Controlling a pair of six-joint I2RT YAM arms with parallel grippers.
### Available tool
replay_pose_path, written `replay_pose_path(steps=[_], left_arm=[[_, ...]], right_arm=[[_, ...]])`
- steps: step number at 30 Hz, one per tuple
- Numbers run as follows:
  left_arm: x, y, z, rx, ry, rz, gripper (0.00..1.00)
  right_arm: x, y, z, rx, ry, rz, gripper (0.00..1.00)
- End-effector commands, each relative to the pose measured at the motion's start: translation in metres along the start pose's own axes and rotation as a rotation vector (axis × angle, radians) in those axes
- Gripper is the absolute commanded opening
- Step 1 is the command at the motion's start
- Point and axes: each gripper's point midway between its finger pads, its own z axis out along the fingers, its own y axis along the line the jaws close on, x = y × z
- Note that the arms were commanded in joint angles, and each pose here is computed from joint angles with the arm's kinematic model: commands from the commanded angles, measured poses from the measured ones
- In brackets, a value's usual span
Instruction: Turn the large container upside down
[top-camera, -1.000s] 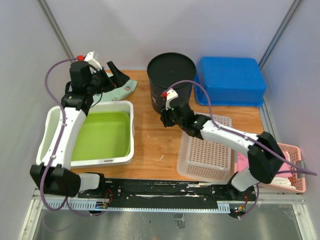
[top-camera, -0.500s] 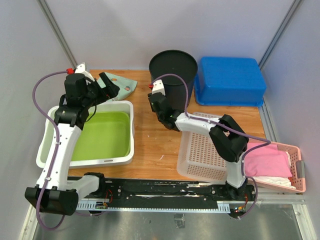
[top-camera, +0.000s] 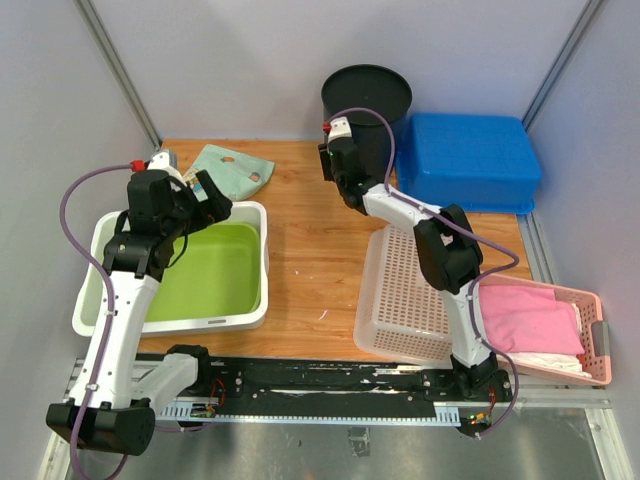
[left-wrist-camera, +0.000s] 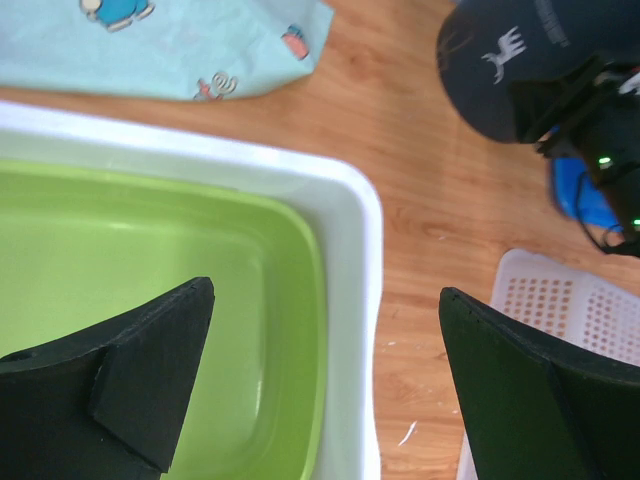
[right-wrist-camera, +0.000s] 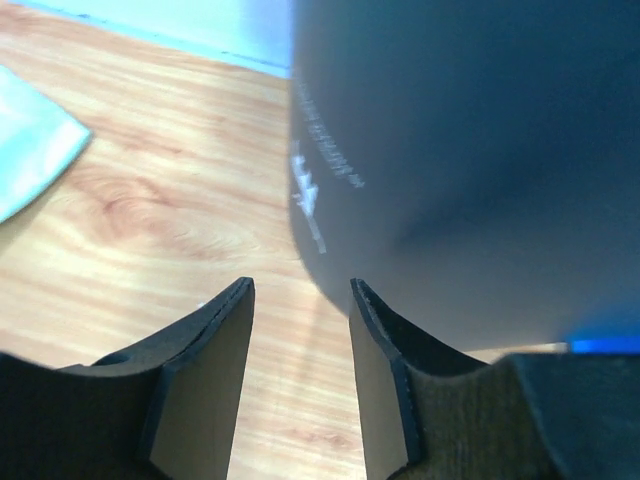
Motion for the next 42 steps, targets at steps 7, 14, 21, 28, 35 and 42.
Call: replay_pose_path(steps=[7,14,21,28,35,42], left_arm=[[0.079,0.060,0.008,-0.205,0.174,0.039,0.99],[0.118,0.051,0.031,-0.160,0.310,0.041,0.99],[0.164,0.032,0.045,-0.107,0.417,-0.024,0.99],[0.193,0.053,0.070,-0.219,0.403,-0.130,0.95],[0.197,0.111,0.070,-0.500,0.451,-0.160,0.94],[0.148,0.108,0.070,-0.472,0.335,-0.176,0.93]], right_arm=[[-0.048,0.066,-0.119,-0.364,0.046,0.009,0.50],[-0.005,0.027,-0.191,-0.350,0.136,0.052,0.50],[0.023,-0.016,-0.231,-0.250,0.203,0.006,0.50],[0.016,-0.025,-0.243,-0.237,0.188,0.026,0.50],[0.007,-0.028,-0.247,-0.233,0.165,0.036,0.50],[0.004,-0.033,-0.252,-0.225,0.153,0.028,0.50]])
